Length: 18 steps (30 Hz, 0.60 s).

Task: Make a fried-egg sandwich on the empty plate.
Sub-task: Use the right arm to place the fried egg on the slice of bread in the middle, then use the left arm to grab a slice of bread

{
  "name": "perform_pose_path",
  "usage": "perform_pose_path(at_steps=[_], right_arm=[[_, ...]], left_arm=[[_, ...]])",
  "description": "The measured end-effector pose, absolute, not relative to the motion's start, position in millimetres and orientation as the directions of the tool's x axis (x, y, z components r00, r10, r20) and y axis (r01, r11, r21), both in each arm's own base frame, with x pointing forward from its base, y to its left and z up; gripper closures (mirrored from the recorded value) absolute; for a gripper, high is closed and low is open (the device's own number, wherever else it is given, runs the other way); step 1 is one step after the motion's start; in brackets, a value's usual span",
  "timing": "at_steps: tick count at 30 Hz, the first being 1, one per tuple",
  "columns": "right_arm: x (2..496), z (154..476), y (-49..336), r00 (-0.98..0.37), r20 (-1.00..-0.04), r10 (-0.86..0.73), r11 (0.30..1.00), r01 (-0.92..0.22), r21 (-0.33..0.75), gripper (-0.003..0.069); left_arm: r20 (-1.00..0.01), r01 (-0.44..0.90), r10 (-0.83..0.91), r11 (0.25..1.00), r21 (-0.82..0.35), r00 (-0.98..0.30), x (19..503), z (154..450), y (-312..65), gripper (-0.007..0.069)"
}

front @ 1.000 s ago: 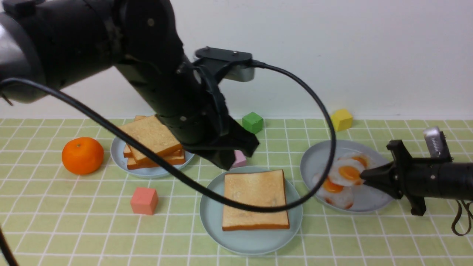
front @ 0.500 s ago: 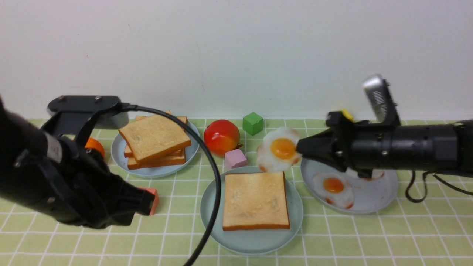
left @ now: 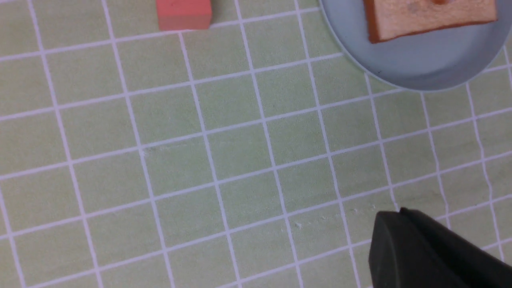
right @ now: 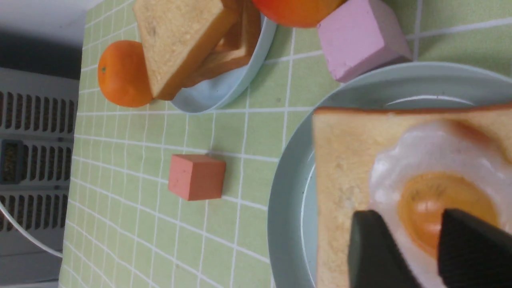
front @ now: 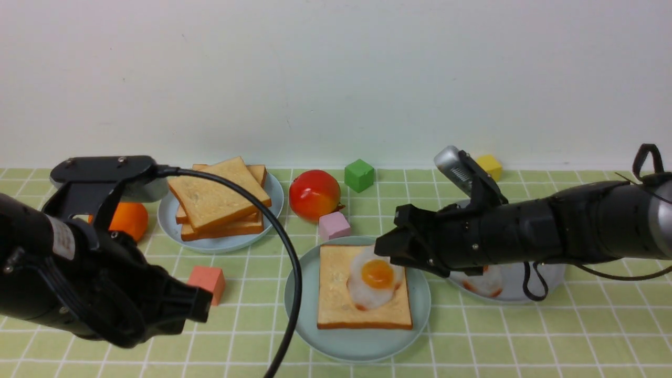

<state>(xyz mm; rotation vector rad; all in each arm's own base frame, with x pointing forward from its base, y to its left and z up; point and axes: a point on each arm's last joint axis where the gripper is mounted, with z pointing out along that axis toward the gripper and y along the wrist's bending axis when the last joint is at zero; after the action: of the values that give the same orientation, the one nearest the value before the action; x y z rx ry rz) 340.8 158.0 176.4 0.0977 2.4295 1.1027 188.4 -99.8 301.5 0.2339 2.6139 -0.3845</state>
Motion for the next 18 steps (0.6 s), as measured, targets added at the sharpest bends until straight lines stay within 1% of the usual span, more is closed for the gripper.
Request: perform_pose_path(at_steps=[2,3,4,5,6,7,8,9,11,13,14,15,18], right_arm=[[341.1,180.8,146.6,-0.889,-0.411,0.203,0.686,-0.171,0.707,0.0161],[341.4,181.8,145.3,-0.888,-0.412,0.206,0.684,-0.171,0.709,0.0148],[341.3,188.9,133.2,-0.88,-0.442,0.171,0.696,-0.21,0.686,0.0066],[341.0,197.0,123.0,-0.871,-0.466,0.153,0.703,-0.235,0.671,0.0027],[341.3,199.5,121.0,-0.869,-0.469,0.159,0.701,-0.235,0.674,0.002],[339.1,220.3,104.2,-0.849,-0.511,0.132,0.706,-0.282,0.65,-0.0008],[339.5,223.1,99.9,-0.847,-0.513,0.14,0.708,-0.277,0.65,-0.0011],[335.0,246.7,86.8,-0.828,-0.549,0.113,0.71,-0.319,0.628,-0.0013],[324.6,278.8,72.8,-0.803,-0.591,0.078,0.72,-0.364,0.59,0.0002],[309.7,305.7,65.3,-0.778,-0.627,0.045,0.746,-0.391,0.539,0.0034],[308.0,309.1,65.3,-0.772,-0.635,0.044,0.745,-0.397,0.535,0.0038],[288.9,332.8,64.4,-0.736,-0.676,0.014,0.77,-0.424,0.478,0.0081],[252.8,366.2,74.8,-0.655,-0.753,-0.057,0.774,-0.506,0.382,0.0158]], left_arm=[[-0.492,0.233,0.097,0.946,-0.224,-0.865,188.8,301.7,-99.6,0.0636],[-0.493,0.234,0.098,0.947,-0.222,-0.865,188.9,301.7,-99.4,0.0636],[-0.501,0.237,0.101,0.948,-0.214,-0.86,189.6,301.9,-99.1,0.0635],[-0.51,0.239,0.103,0.949,-0.208,-0.854,190.7,302.1,-98.9,0.0634],[-0.511,0.239,0.103,0.949,-0.208,-0.854,191.1,302.0,-99.0,0.0634],[-0.53,0.242,0.101,0.949,-0.203,-0.842,195.1,301.3,-100.1,0.063],[-0.53,0.243,0.102,0.949,-0.202,-0.842,195.1,301.3,-100.1,0.063],[-0.559,0.247,0.097,0.948,-0.199,-0.824,202.5,299.3,-102.6,0.0627],[-0.604,0.253,0.091,0.949,-0.189,-0.792,214.0,296.4,-105.9,0.0625],[-0.644,0.234,0.055,0.952,-0.197,-0.763,226.4,293.6,-106.8,0.0623],[-0.647,0.229,0.047,0.952,-0.2,-0.761,227.8,293.2,-106.7,0.0623],[-0.663,0.168,-0.026,0.959,-0.228,-0.748,242.9,289.0,-102.1,0.0622],[-0.63,0.023,-0.149,0.966,-0.256,-0.762,273.5,283.1,-82.5,0.062]])
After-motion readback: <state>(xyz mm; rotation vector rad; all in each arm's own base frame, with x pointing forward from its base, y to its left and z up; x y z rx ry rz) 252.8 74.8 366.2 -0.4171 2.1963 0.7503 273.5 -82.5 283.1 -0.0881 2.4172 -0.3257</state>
